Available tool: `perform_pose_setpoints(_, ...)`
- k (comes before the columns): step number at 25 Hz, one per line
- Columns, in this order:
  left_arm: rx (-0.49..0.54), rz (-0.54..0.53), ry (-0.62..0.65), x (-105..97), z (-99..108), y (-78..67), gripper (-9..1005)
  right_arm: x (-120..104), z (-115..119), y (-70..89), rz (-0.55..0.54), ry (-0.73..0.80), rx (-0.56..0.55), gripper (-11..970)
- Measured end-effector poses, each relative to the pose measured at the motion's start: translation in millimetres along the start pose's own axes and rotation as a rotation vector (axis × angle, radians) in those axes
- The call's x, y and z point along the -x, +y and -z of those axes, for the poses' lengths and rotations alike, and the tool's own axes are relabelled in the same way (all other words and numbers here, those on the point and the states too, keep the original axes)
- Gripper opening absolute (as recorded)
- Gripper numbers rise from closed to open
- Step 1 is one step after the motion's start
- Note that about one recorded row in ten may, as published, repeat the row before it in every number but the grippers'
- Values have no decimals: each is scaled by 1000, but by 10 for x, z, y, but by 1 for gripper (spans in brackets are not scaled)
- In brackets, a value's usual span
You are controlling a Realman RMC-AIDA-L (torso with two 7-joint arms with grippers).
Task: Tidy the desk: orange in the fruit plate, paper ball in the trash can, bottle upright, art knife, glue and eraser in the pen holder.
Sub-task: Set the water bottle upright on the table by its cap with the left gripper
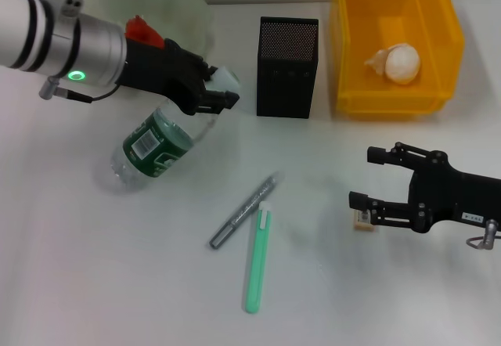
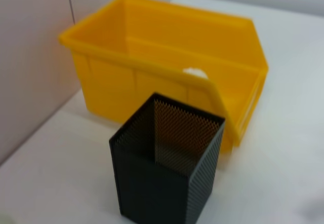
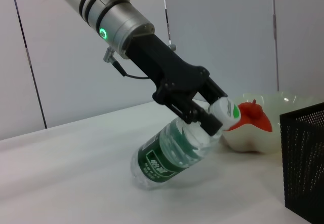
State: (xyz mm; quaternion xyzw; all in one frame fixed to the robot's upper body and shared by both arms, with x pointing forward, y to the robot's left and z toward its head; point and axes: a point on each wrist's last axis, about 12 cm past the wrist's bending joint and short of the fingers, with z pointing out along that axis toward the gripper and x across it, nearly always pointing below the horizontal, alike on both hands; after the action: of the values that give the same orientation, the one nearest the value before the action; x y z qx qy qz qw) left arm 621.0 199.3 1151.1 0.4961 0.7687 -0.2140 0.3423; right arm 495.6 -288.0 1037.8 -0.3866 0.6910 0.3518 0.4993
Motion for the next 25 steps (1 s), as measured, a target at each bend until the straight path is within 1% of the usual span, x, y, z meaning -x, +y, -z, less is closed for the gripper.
perform_pose_setpoints(6,19,-8,-51,-45,91,12,445,11,-14,-4,2,-2,4,827)
perform_pose_setpoints(11,25,-6,-80,-80,125,13,445,12,-24,1,-1,-6,4,826)
perform_pose_setpoints(18,72,20,-189,-206,298,72,444,18,-36,1,-11,-10,5,827)
perform_pose_setpoints(25,104,49,-248,-359,450,116,443,24,-36,-6,-13,-14,1,826)
